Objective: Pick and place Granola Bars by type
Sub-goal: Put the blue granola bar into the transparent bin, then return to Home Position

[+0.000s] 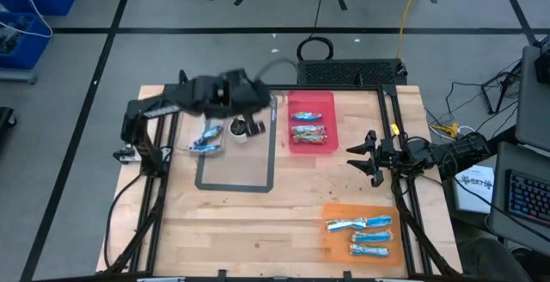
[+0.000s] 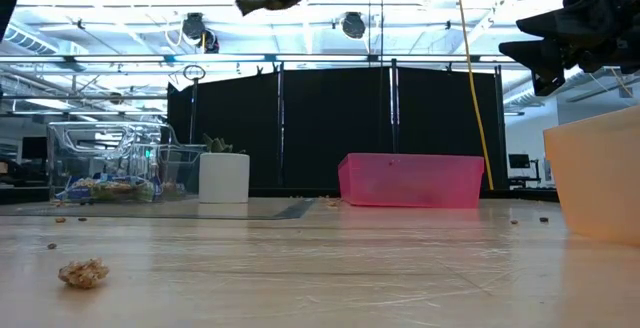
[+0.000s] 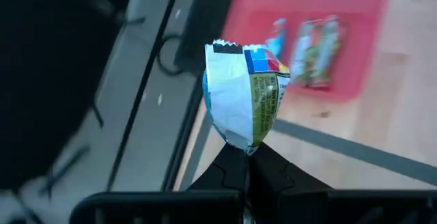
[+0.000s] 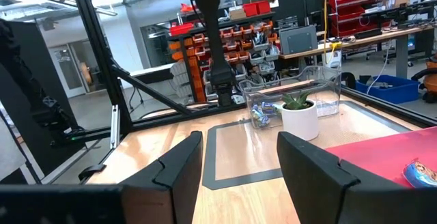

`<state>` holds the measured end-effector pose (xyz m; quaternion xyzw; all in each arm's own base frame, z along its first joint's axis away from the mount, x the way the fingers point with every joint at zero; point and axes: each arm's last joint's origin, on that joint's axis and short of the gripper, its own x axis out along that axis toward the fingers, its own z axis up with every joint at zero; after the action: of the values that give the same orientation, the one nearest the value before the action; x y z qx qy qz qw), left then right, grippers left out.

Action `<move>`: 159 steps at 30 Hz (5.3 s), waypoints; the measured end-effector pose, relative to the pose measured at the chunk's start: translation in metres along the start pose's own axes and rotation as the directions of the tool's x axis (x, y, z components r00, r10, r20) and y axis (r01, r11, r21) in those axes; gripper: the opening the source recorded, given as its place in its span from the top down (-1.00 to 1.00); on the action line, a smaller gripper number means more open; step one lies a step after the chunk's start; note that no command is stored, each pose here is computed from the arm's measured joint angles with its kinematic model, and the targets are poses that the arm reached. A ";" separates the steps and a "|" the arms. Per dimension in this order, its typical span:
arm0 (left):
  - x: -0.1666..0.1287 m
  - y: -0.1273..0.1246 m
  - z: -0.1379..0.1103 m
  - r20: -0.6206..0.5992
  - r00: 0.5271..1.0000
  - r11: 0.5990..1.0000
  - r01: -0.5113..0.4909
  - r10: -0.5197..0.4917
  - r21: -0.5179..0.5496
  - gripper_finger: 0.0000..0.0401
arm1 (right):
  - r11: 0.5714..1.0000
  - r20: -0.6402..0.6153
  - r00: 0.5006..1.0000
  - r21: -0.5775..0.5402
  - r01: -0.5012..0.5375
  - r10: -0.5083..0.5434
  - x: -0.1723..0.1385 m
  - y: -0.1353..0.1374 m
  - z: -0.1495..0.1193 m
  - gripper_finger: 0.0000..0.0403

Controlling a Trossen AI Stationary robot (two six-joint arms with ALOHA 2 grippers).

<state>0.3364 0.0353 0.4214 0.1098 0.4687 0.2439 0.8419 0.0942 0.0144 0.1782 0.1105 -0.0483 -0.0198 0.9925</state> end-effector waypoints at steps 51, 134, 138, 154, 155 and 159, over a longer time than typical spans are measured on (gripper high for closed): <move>0.103 0.077 -0.229 -0.231 0.973 0.839 -0.125 0.000 -0.530 0.98 | 1.000 0.000 1.000 0.000 0.000 0.000 0.000 0.000 0.000 0.09; -0.015 0.039 -0.130 0.307 0.866 0.780 0.493 -0.395 -0.385 -0.42 | 1.000 0.000 1.000 0.000 0.000 0.000 0.000 0.000 0.000 0.09; -0.039 0.007 -0.113 0.355 0.789 0.765 0.596 -0.501 -0.243 -0.40 | 1.000 0.000 1.000 0.000 0.000 0.000 0.000 0.000 0.000 0.09; -0.044 -0.092 -0.147 0.413 0.560 0.626 0.779 -0.718 0.032 -0.42 | 1.000 0.000 1.000 0.000 0.000 0.000 0.000 0.000 0.000 0.09; -0.041 -0.094 -0.153 0.413 0.557 0.624 0.781 -0.721 0.036 -0.41 | 1.000 0.000 1.000 0.000 0.000 0.000 0.000 0.000 0.000 0.09; -0.030 -0.095 -0.182 0.415 0.549 0.620 0.783 -0.725 0.049 -0.39 | 1.000 0.000 1.000 0.000 0.000 0.000 0.000 0.000 0.000 0.09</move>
<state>0.1989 -0.0693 0.3064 -0.1158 0.2714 -0.1366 0.9457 0.0942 0.0144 0.1781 0.1103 -0.0482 -0.0198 0.9925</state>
